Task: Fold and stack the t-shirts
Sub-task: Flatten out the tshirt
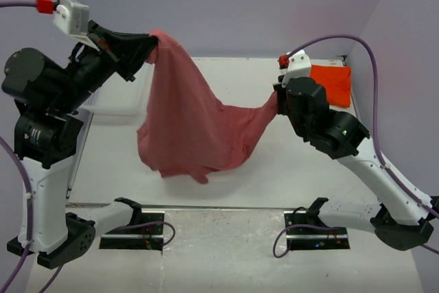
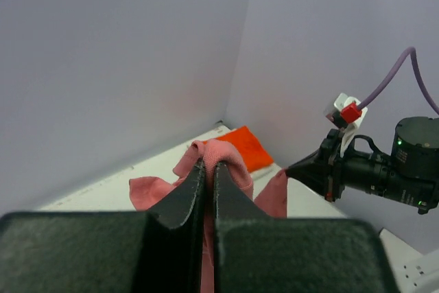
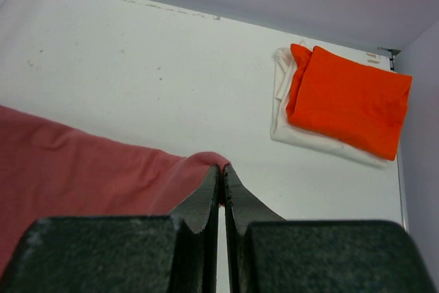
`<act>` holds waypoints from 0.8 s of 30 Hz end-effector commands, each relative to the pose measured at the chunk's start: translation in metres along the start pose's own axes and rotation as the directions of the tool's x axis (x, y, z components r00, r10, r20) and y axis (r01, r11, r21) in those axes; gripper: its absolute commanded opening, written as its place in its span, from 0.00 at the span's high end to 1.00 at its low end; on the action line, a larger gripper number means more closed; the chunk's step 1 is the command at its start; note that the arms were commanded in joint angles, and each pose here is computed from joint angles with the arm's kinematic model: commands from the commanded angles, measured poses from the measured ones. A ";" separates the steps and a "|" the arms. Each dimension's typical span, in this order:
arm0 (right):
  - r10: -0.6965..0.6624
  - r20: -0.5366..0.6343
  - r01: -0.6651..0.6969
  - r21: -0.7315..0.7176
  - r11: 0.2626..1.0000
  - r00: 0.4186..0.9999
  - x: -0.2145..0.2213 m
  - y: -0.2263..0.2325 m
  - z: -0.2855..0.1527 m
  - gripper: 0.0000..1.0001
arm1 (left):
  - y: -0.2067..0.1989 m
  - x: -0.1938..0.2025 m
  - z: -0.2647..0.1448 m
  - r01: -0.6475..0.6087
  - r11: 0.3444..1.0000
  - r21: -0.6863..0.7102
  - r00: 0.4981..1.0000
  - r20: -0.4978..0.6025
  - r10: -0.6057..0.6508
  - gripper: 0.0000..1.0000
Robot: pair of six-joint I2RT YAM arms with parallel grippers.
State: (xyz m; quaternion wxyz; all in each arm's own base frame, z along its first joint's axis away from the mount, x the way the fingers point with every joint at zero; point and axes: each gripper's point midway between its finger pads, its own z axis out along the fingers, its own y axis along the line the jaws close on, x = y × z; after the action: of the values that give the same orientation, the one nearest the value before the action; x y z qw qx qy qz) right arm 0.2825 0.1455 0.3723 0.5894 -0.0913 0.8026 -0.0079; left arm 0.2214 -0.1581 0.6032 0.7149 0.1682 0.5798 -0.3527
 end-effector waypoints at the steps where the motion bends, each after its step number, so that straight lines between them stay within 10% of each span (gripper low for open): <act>1: 0.042 0.058 -0.044 0.034 0.998 0.997 -0.020 -0.011 -0.008 1.00 | -0.023 -0.005 -0.002 0.024 0.993 0.115 1.000 0.013 -0.026 1.00; 24: 0.037 0.028 -0.037 0.020 0.999 0.999 -0.013 -0.005 -0.003 1.00 | -0.113 -0.089 -0.083 -0.079 0.934 0.349 0.976 0.216 0.002 1.00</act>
State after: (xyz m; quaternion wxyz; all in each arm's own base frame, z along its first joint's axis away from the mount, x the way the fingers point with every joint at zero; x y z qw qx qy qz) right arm 0.2825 0.1427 0.3711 0.5880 -0.0874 0.8040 -0.0150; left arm 0.0815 -0.1490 0.6778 0.7474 0.2559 0.4369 -0.4301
